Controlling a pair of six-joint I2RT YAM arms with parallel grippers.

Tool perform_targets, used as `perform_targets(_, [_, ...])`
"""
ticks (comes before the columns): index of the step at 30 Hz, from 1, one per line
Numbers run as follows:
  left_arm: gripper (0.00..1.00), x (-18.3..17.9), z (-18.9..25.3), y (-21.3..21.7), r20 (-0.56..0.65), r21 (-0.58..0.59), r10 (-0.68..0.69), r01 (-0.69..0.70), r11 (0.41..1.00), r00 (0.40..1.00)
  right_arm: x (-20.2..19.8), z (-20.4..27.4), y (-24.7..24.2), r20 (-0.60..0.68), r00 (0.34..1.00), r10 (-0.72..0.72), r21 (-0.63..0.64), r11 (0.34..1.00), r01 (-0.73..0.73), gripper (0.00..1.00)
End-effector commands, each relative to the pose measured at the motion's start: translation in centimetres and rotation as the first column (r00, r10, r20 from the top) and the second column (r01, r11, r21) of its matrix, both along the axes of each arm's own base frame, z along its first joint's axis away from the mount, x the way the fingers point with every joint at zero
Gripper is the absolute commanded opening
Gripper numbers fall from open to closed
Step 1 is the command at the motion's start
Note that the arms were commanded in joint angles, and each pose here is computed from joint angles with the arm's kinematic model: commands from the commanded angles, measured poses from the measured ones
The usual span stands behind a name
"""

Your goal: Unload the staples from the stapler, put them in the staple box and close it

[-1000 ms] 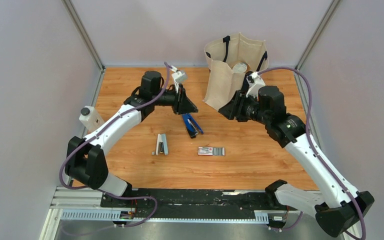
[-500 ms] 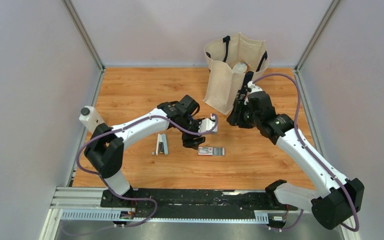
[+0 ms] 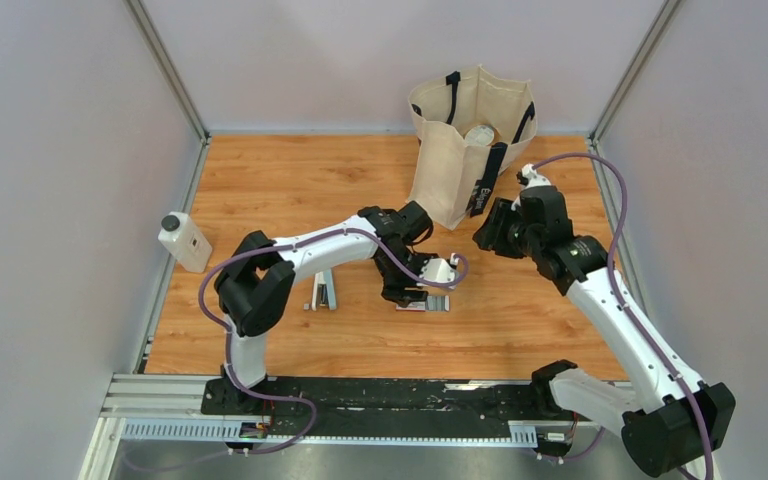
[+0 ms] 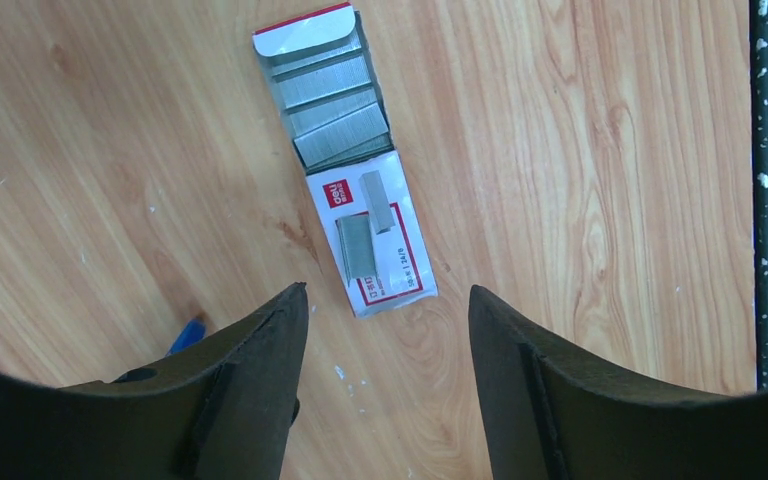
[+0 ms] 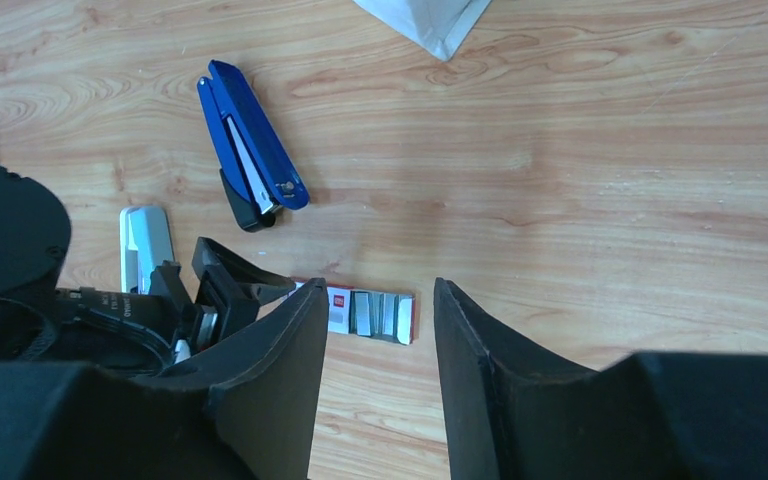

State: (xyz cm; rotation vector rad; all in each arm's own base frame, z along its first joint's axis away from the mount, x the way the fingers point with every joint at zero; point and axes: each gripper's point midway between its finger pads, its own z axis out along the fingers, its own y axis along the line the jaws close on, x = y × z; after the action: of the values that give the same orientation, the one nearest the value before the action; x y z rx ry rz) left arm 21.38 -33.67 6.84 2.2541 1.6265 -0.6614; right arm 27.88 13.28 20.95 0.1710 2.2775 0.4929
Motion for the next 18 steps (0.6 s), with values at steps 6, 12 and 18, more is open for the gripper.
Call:
perform_targets(6, [0.64,1.5,-1.2,-1.5,0.056,0.032,-0.03,0.028,0.999,0.998,-0.2,0.9,0.4,0.031,0.999,0.036,0.035,0.999,-0.037,0.43])
perform_targets(12, [0.61,2.1,-2.3,-2.1,0.088,0.074,-0.015,0.008,0.997,0.996,-0.4,1.3,0.3,0.047,0.998,0.04,0.042,0.998,-0.042,0.43])
perform_targets(18, [0.59,1.6,-2.6,-2.4,0.065,0.079,-0.006,0.001,0.997,0.998,-0.5,1.4,0.1,0.045,0.998,0.036,0.046,0.998,-0.038,0.42])
